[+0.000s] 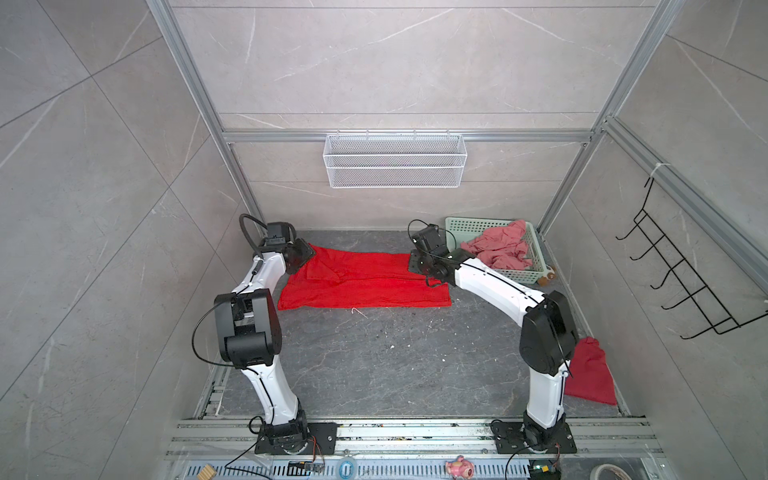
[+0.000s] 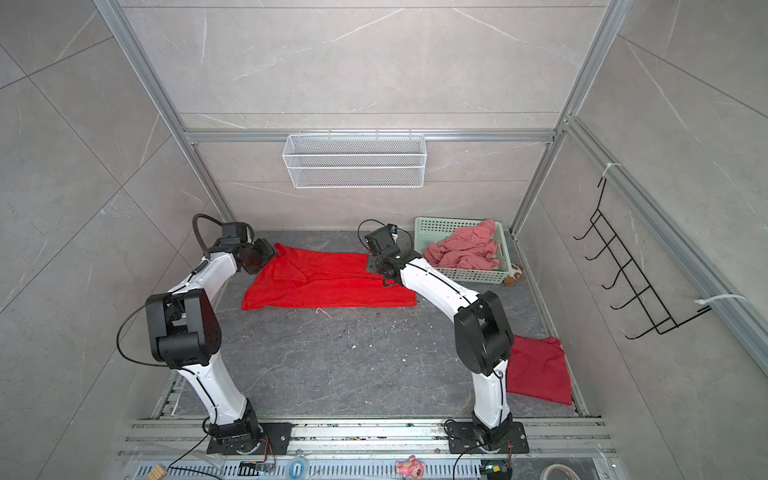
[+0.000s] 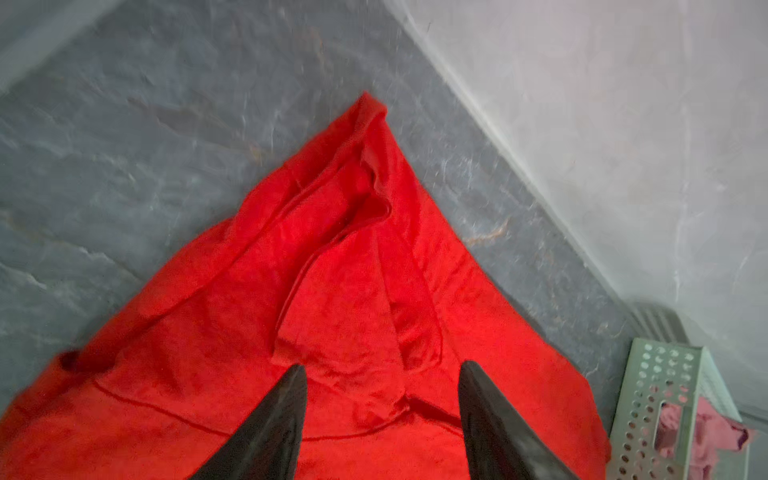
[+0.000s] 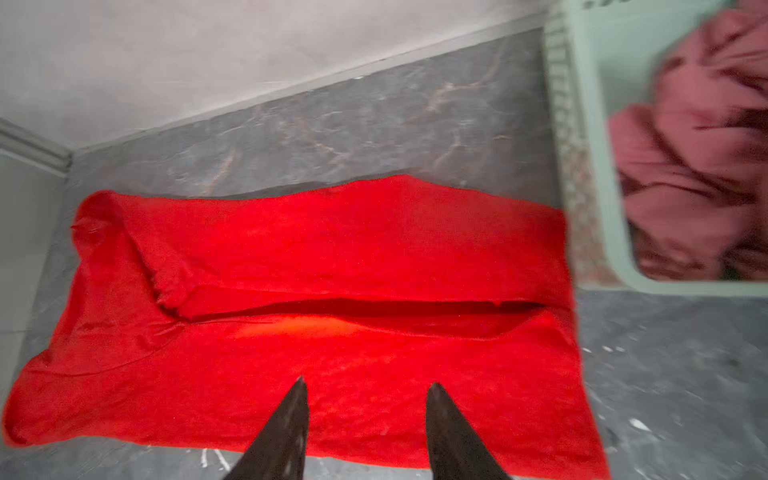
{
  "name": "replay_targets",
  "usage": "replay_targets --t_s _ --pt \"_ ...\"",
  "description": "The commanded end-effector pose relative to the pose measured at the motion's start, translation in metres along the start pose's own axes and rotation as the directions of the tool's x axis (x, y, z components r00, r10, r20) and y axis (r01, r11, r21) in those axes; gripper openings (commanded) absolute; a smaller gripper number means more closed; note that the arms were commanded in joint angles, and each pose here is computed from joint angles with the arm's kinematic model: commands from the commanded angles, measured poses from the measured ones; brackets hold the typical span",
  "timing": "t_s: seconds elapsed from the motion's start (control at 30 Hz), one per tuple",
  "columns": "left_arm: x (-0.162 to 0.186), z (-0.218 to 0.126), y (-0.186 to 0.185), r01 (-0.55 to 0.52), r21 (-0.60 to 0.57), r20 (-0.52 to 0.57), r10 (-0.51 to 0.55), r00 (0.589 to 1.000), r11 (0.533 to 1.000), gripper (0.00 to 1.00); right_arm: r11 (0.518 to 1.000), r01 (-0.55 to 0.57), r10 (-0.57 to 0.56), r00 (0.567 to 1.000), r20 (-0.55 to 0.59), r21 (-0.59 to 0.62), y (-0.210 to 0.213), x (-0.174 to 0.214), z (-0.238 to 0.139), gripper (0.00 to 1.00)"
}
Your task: Fold and stack the t-shirts
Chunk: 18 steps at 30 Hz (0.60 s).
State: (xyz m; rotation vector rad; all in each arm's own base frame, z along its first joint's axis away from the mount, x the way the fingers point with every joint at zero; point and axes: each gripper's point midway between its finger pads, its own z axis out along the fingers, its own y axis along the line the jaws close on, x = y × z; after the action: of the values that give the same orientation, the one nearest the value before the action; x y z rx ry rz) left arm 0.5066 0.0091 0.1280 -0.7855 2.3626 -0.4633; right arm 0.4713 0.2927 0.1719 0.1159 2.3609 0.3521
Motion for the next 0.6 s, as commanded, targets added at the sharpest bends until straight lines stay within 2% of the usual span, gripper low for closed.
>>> replay_targets --t_s 0.0,0.27,0.57 --pt "0.018 0.0 0.002 -0.007 -0.019 -0.025 0.006 1.0 1.0 0.61 0.999 0.047 -0.047 0.998 -0.046 0.004 0.001 0.01 0.036 0.48" --pt "0.028 0.029 0.018 0.013 -0.064 -0.063 -0.018 0.998 0.998 0.62 0.987 0.141 -0.133 0.986 -0.099 0.081 -0.003 0.022 0.097 0.48" --pt "0.044 0.061 0.053 0.092 -0.174 -0.098 -0.11 0.989 0.98 0.62 0.967 0.145 -0.103 0.974 -0.204 0.207 -0.05 0.041 0.119 0.47"
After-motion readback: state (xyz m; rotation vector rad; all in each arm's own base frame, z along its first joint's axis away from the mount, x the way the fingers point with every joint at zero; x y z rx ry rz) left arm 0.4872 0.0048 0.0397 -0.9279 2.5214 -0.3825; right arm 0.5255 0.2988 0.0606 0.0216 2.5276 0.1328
